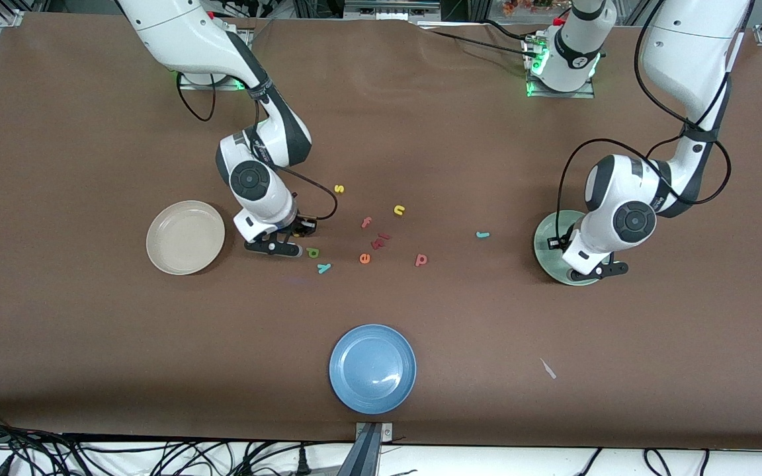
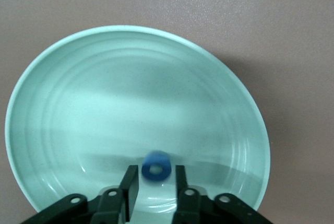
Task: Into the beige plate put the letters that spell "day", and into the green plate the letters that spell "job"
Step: 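Drop blue o with the left gripper while the right gripper carries yellow a, then release yellow a with the right gripper while the left gripper grasps cyan j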
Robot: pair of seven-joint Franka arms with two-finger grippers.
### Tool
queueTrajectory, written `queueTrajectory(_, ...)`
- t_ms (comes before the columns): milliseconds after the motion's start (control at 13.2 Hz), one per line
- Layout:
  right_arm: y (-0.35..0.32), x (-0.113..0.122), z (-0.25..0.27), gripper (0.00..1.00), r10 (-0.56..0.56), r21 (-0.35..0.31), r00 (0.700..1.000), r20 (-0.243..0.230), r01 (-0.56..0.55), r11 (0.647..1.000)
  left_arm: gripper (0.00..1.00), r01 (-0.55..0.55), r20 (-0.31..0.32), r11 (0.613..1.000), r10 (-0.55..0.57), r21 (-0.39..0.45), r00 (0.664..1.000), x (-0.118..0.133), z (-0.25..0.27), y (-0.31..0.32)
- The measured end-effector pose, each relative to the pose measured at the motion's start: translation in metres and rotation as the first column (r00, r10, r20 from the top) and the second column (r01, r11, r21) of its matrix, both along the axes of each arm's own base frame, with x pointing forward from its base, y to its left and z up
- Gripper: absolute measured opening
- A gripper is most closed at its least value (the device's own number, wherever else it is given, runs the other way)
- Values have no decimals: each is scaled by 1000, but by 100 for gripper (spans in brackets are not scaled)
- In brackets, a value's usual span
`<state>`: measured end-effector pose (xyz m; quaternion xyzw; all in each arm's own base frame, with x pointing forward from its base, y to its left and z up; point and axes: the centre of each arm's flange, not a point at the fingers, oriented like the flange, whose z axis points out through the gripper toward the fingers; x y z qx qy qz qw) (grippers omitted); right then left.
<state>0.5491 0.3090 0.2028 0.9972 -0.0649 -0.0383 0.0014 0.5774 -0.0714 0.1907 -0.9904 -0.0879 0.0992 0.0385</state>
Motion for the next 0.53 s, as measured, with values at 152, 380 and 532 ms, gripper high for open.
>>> queueTrajectory(152,-12,25,35,28,37,-12,999,1,-37,999,63,2,8,1000,-1,-2,1000,3,5,-2)
queueTrajectory(380,-87,56,78,28,201,-43,980,-11,-201,979,96,-53,7,999,53,4,999,13,26,-18)
queueTrajectory(532,-139,66,97,28,239,-56,971,-8,-239,969,100,-153,17,988,153,7,988,17,47,-60)
